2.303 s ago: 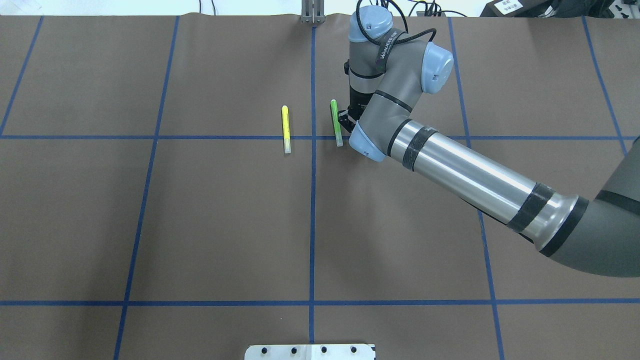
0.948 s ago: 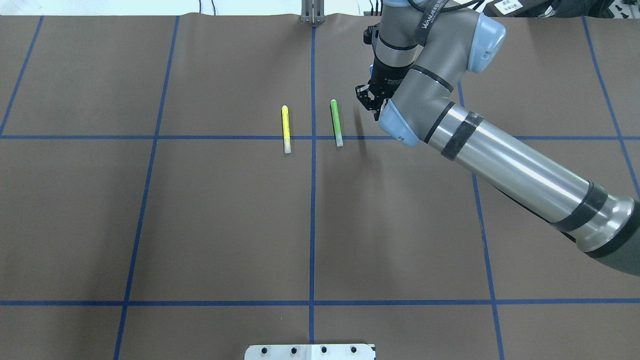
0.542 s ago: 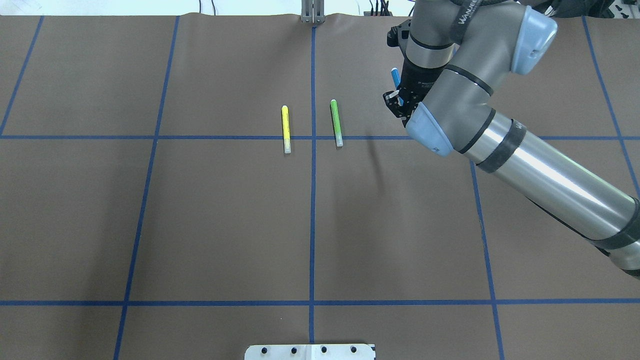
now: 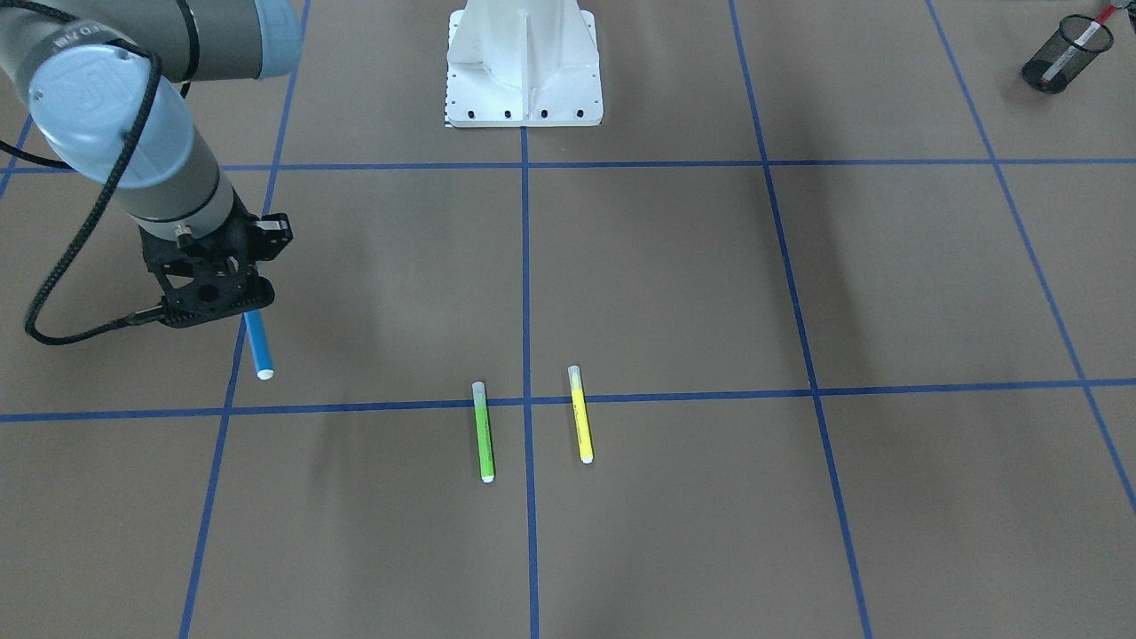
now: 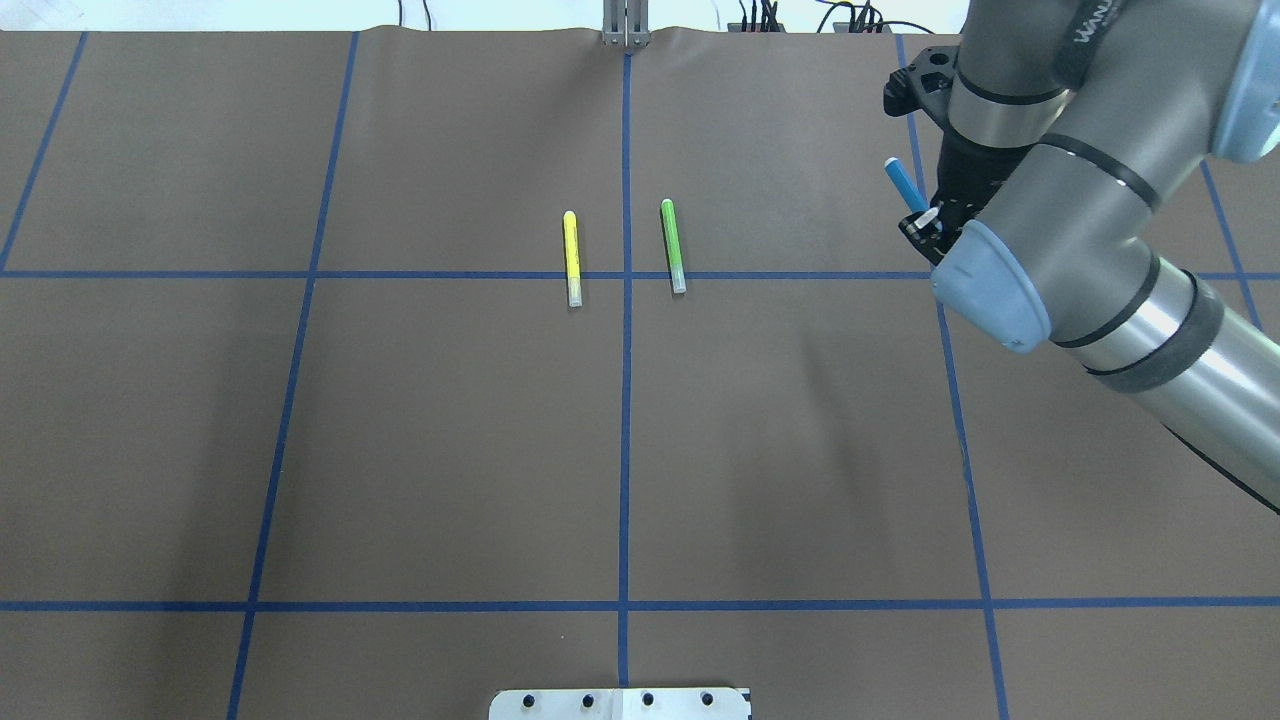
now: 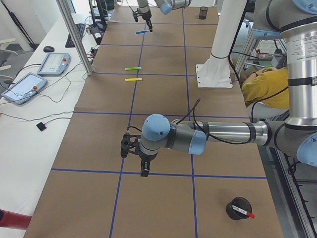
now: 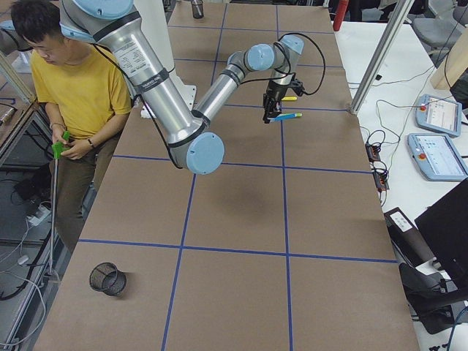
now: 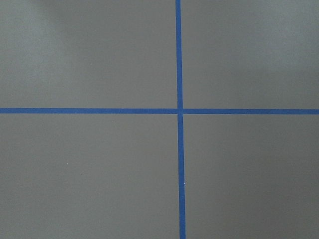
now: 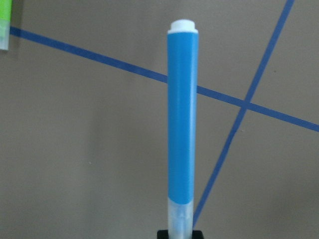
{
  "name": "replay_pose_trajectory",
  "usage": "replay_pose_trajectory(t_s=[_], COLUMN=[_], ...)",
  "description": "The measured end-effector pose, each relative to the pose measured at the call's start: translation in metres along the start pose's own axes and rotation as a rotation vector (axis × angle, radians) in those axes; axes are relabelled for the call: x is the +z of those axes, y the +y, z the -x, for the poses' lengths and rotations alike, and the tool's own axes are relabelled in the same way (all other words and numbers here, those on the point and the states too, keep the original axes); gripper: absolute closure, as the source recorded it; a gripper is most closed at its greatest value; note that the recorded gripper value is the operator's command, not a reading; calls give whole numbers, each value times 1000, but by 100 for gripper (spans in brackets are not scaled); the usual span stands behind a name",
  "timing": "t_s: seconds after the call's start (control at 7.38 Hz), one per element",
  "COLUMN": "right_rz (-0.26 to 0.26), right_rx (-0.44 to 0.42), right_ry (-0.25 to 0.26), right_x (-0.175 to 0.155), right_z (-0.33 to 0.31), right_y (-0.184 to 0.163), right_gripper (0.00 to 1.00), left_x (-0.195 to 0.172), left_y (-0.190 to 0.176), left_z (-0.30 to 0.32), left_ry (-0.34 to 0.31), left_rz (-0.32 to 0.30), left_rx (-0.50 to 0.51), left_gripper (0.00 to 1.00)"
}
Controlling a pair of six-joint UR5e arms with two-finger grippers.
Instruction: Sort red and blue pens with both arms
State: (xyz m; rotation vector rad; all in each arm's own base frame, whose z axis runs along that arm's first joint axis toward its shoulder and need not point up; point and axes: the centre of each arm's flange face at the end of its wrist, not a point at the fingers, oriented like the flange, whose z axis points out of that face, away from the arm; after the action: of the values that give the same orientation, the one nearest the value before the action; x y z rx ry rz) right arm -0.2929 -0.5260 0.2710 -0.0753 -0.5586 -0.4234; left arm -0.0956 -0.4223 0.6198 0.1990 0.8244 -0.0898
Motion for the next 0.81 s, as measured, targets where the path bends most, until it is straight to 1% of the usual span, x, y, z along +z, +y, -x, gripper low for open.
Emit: replay_pose_trajectory(t_s=[0.14, 0.27, 0.68, 0.81], right_rz=[26, 51, 104, 119], right_rx=[-31, -61, -153, -182], right_ry=[50, 88, 167, 186], right_x=[1, 7, 36, 44], right_z=[-17, -35, -82, -96], right_y=[24, 49, 122, 146], right_gripper=[100, 100, 100, 100], left_x=[1, 3, 7, 7], left_y=[0, 1, 2, 2], left_z=[1, 3, 7, 7], left_ry=[0, 0, -1, -1], left_rz=[3, 6, 13, 14], left_rx=[-2, -5, -11, -11], left_gripper=[0, 0, 0, 0])
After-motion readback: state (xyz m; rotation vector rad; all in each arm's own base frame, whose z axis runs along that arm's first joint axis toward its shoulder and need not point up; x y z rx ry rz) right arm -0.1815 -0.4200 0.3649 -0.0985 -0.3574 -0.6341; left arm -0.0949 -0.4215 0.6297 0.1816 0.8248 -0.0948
